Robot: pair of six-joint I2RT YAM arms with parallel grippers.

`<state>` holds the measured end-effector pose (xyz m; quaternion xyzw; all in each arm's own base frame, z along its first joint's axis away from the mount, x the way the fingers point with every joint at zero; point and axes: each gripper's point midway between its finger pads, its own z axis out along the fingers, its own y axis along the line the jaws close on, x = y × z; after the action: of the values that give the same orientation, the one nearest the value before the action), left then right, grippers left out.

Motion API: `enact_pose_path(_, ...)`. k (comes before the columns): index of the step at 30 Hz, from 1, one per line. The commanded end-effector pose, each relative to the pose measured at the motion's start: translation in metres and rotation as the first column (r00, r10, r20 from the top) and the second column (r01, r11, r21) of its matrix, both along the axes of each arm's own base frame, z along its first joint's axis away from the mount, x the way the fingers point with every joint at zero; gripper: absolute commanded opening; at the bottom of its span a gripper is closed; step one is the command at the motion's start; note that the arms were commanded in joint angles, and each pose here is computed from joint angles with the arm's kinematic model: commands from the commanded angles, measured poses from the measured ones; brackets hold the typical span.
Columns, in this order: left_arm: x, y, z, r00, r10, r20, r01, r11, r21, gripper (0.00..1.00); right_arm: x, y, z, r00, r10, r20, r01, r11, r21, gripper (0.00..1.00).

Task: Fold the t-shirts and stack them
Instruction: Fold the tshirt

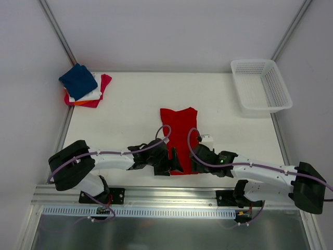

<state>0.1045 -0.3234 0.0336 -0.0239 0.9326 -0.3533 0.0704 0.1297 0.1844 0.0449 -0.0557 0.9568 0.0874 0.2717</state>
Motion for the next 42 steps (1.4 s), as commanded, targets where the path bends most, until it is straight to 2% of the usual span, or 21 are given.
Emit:
enact_pose_path(1,-0.010,0.027,-0.041,0.999,-0.003,-0.039,0.010,0.985,0.175,0.83,-0.001,0.010,-0.004,1.000,-0.009,-0.009,0.009,1.000,0.027,0.59)
enact_pose_path(5,-0.010,0.025,-0.048,0.998,-0.009,-0.055,0.019,0.983,0.184,0.82,-0.004,0.013,-0.009,1.000,-0.006,-0.019,0.007,1.000,0.027,0.59)
enact_pose_path(8,-0.013,0.025,-0.055,0.997,-0.015,-0.075,0.029,0.980,0.197,0.74,-0.006,0.013,-0.014,1.000,-0.010,-0.027,0.010,1.000,0.025,0.59)
enact_pose_path(11,-0.016,0.024,-0.061,0.995,-0.019,-0.099,0.039,0.979,0.201,0.59,-0.008,0.012,-0.018,0.999,-0.015,-0.032,0.015,1.000,0.024,0.46)
enact_pose_path(12,-0.018,0.026,-0.064,0.994,-0.019,-0.110,0.041,0.978,0.205,0.51,-0.009,0.012,-0.018,0.999,-0.015,-0.031,0.015,1.000,0.025,0.38)
enact_pose_path(18,-0.022,0.030,-0.068,0.993,-0.010,-0.120,0.035,0.977,0.209,0.42,-0.010,0.014,-0.024,0.999,-0.016,-0.039,0.017,1.000,0.024,0.09)
enact_pose_path(20,-0.023,0.032,-0.069,0.992,-0.011,-0.123,0.037,0.976,0.213,0.33,-0.011,0.015,-0.025,0.999,-0.016,-0.043,0.017,1.000,0.020,0.00)
enact_pose_path(21,-0.024,0.032,-0.069,0.992,-0.011,-0.123,0.037,0.976,0.213,0.28,-0.011,0.015,-0.026,0.999,-0.016,-0.043,0.017,1.000,0.019,0.00)
enact_pose_path(22,-0.024,0.032,-0.070,0.992,-0.012,-0.124,0.039,0.976,0.214,0.17,-0.012,0.016,-0.026,0.999,-0.014,-0.043,0.015,1.000,0.021,0.00)
enact_pose_path(25,-0.025,0.034,-0.072,0.992,-0.011,-0.127,0.039,0.975,0.220,0.00,-0.012,0.015,-0.027,0.999,-0.015,-0.043,0.016,1.000,0.016,0.00)
enact_pose_path(34,-0.022,0.029,-0.065,0.994,-0.030,-0.107,0.052,0.977,0.206,0.00,-0.006,0.017,-0.012,1.000,-0.011,-0.003,0.011,1.000,0.027,0.00)
enact_pose_path(42,-0.005,0.020,-0.032,0.997,-0.068,-0.022,0.071,0.973,0.219,0.00,0.006,0.024,0.019,0.998,0.010,0.066,-0.012,0.999,0.030,0.00)
